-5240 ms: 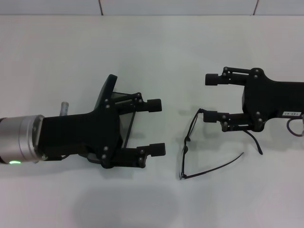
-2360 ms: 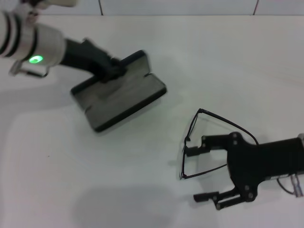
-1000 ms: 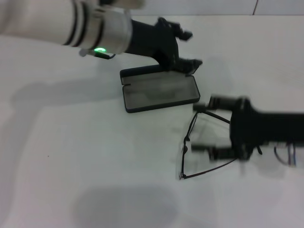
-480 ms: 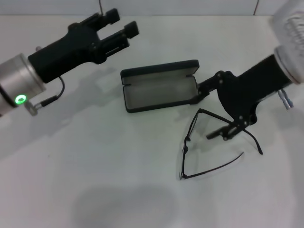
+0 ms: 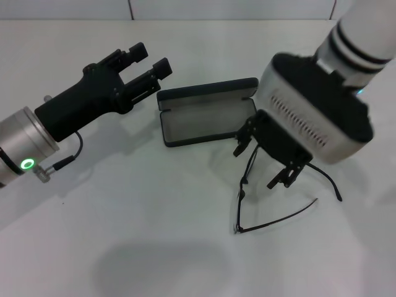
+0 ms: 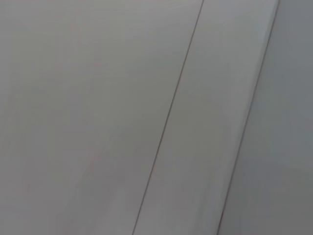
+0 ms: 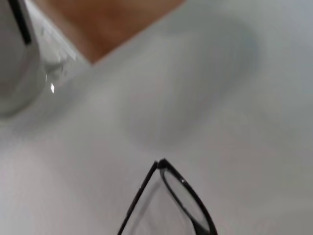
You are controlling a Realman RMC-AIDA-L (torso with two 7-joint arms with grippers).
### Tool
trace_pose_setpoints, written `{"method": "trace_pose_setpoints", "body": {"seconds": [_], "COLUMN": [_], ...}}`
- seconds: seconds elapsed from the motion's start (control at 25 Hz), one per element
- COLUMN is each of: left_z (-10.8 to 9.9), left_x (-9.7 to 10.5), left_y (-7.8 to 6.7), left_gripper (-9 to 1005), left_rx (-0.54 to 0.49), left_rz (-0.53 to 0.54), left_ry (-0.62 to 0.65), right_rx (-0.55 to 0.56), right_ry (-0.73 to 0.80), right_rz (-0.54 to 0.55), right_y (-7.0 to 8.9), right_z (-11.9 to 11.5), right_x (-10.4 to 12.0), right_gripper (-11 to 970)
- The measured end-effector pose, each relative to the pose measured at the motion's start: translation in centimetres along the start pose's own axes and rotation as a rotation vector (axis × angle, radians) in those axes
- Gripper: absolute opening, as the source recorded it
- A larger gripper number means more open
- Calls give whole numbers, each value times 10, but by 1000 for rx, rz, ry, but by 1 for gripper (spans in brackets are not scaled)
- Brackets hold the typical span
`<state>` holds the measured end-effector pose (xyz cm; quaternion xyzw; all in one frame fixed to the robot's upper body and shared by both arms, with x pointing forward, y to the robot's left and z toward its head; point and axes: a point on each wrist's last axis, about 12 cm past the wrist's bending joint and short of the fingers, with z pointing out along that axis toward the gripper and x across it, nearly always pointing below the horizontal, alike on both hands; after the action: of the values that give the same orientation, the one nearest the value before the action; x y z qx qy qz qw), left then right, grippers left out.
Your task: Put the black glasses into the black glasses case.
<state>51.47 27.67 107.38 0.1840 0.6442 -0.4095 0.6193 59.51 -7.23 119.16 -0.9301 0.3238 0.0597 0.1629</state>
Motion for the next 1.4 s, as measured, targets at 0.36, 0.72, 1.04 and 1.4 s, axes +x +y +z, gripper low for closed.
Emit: {"method": "trace_pose_setpoints", "body": {"seconds": [0.36,0.72,1.04,1.4], "left_z": [1,7,9,11], "left_x": [8,4,3,2], "left_y": [-1,1,1,1], "left_gripper": [727,729,729,728], "left_rx": [-5,6,10,16], "left_rz": [9,20,24,28], "left_ry": [7,6,6,11], "right_rx": [5,-7,-6,-7], "right_ry": [86,92,94,17], "right_rz": [-125,-162,-161,-55], "right_y": [-6,-1,1,5], "right_z": [33,50,56,47], "right_x": [-18,-24,-23,-18], "right_gripper": [663,628,503,193]}}
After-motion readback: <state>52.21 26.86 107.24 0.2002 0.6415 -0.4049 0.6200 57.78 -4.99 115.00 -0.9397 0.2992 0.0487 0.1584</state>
